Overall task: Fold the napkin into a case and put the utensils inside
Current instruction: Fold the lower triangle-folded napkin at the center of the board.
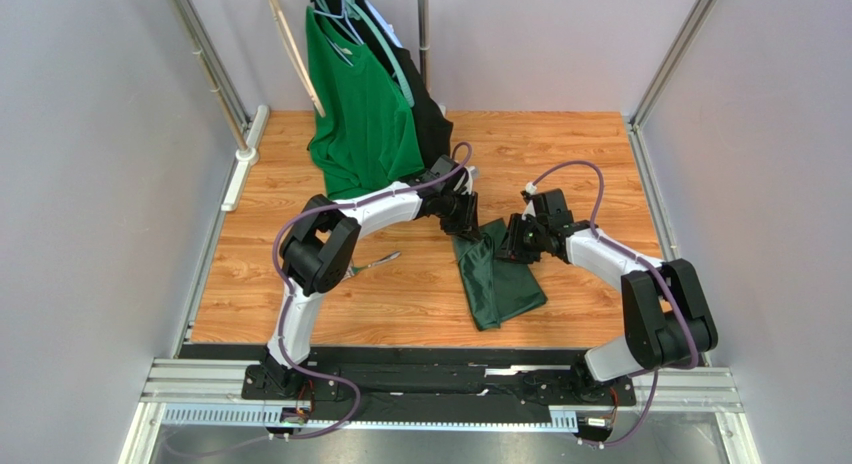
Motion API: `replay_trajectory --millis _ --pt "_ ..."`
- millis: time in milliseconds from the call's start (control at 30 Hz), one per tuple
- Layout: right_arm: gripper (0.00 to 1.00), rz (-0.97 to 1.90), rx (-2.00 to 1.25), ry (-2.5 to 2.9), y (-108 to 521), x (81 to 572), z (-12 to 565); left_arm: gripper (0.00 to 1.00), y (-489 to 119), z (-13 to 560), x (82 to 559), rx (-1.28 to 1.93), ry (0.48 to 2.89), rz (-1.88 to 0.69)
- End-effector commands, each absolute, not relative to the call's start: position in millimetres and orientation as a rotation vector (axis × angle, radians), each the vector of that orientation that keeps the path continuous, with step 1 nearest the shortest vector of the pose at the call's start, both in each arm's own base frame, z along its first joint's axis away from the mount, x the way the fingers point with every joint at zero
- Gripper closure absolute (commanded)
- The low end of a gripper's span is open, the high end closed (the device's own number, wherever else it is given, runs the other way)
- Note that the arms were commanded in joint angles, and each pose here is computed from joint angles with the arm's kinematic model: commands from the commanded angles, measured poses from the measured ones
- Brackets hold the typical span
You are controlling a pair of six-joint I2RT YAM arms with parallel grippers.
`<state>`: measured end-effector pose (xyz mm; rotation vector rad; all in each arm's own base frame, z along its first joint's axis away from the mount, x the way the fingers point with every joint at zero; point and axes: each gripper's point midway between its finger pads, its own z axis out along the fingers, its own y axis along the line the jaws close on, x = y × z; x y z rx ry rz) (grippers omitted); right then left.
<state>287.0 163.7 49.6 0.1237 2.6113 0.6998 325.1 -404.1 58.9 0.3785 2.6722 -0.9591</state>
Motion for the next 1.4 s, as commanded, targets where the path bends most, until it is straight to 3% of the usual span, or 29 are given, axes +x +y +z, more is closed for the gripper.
replay_trajectory --millis 0,167,267,400,600,900,1067,1367 --pt "0.72 0.746 0.096 2.592 169.4 297.8 52.7 0.60 -405.4 107.1 332.2 0.528 2.515 -0.977" --pt "0.71 0.828 0.083 2.587 179.2 296.6 51.3 0.55 -399.0 110.4 335.7 0.632 2.501 -0.905" --pt "0.71 0.836 0.069 2.580 180.2 296.8 54.6 0.58 -396.0 115.7 337.9 0.724 2.468 -0.866" --pt "0.70 0.829 0.065 2.575 176.8 294.2 58.2 0.60 -392.2 128.4 345.7 0.930 2.334 -0.794" --pt "0.68 0.811 0.080 2.579 170.6 290.9 61.2 0.54 -412.5 142.9 352.9 1.168 2.119 -0.850" --pt "0.64 0.784 0.133 2.587 155.9 282.4 59.3 0.49 -439.4 108.4 353.7 1.275 2.130 -0.852" --pt "0.55 0.788 0.150 2.597 152.2 275.6 56.5 0.45 -442.1 88.8 347.3 1.322 2.159 -0.878" --pt "0.54 0.791 0.160 2.628 152.0 270.2 44.4 0.45 -439.8 71.1 345.4 1.326 2.194 -0.860"
